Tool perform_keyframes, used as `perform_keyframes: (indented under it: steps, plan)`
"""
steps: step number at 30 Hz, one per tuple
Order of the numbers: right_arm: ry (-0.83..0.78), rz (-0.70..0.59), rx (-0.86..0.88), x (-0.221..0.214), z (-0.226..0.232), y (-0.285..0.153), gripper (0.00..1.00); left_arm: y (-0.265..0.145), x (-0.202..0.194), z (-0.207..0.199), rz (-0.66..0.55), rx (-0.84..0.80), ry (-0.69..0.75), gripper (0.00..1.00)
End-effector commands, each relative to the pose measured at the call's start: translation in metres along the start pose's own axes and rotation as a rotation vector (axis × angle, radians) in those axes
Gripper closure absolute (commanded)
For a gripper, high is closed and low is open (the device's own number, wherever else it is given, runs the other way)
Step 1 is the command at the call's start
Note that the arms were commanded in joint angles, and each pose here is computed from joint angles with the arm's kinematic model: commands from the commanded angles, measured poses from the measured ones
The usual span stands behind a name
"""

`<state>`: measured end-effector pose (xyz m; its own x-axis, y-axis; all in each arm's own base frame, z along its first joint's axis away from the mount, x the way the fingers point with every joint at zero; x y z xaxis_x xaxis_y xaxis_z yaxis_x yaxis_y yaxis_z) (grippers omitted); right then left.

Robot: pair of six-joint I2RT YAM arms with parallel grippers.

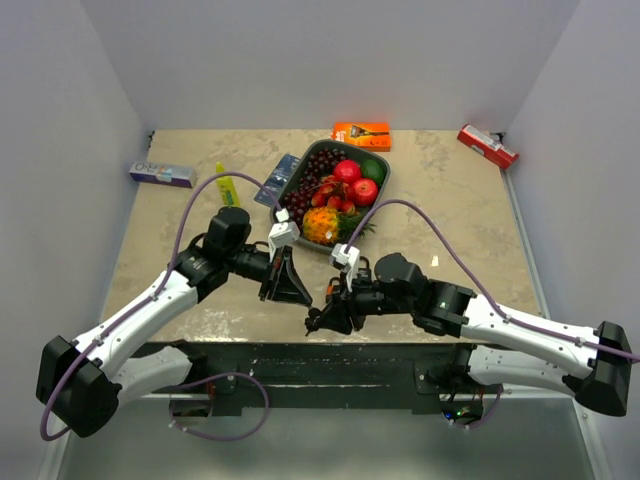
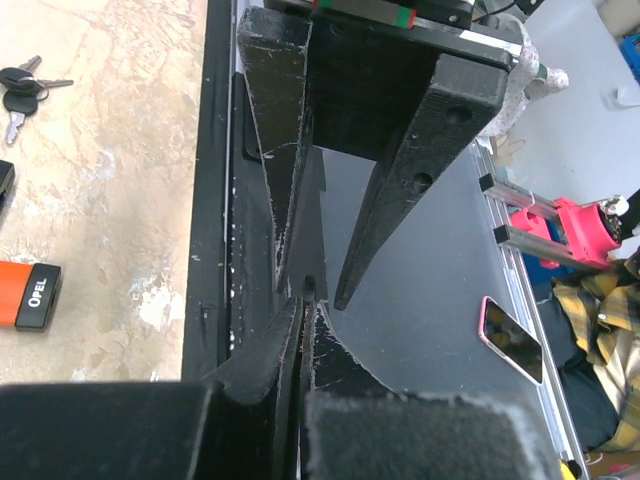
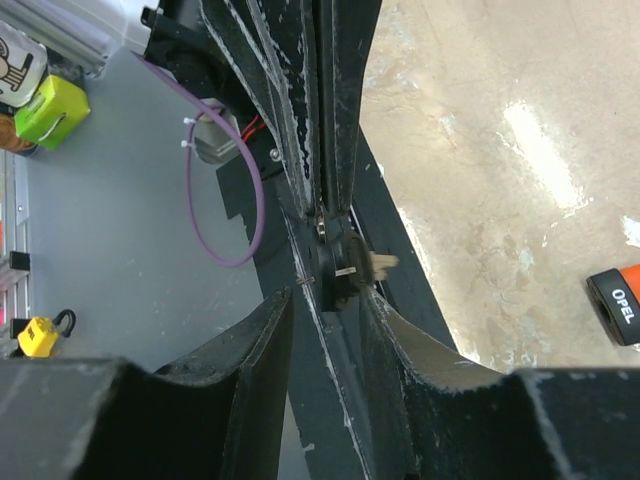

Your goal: Unlock with the key

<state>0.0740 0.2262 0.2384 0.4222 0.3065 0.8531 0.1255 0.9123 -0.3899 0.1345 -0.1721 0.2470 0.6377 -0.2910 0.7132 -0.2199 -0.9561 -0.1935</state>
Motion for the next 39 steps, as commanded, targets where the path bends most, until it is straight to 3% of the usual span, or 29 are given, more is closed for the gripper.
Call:
perform_keyframes:
  steps: [1,25,32,39]
  plan:
    - [-0.016,-0.095,0.054,0.013,0.006,0.000,0.64,-0.001,0.009,-0.012,-0.004,-0.047,0.072,1.00]
    - [-0.007,-0.158,0.101,0.008,0.005,0.008,0.73,-0.001,0.009,-0.015,0.003,-0.061,0.081,1.00]
    - [0.007,-0.170,0.118,0.004,0.005,0.011,0.83,-0.001,0.009,-0.016,0.003,-0.066,0.083,1.00]
    - [0.007,-0.192,0.097,0.006,0.005,0.007,0.82,-0.001,0.009,-0.017,0.004,-0.071,0.085,1.00]
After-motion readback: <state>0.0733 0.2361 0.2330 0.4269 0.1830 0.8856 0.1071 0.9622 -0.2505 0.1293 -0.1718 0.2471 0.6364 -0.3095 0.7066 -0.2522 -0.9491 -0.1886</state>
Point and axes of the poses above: each gripper's point midway between its finger pads, its own y axis out along the fingers, its own z axis along the line the jaws close on, x = y × z, the point moved 10 cm from there along -y, back along the fingers, and after that the axes turned 8 degrees about -y, right-handed, at the moved point
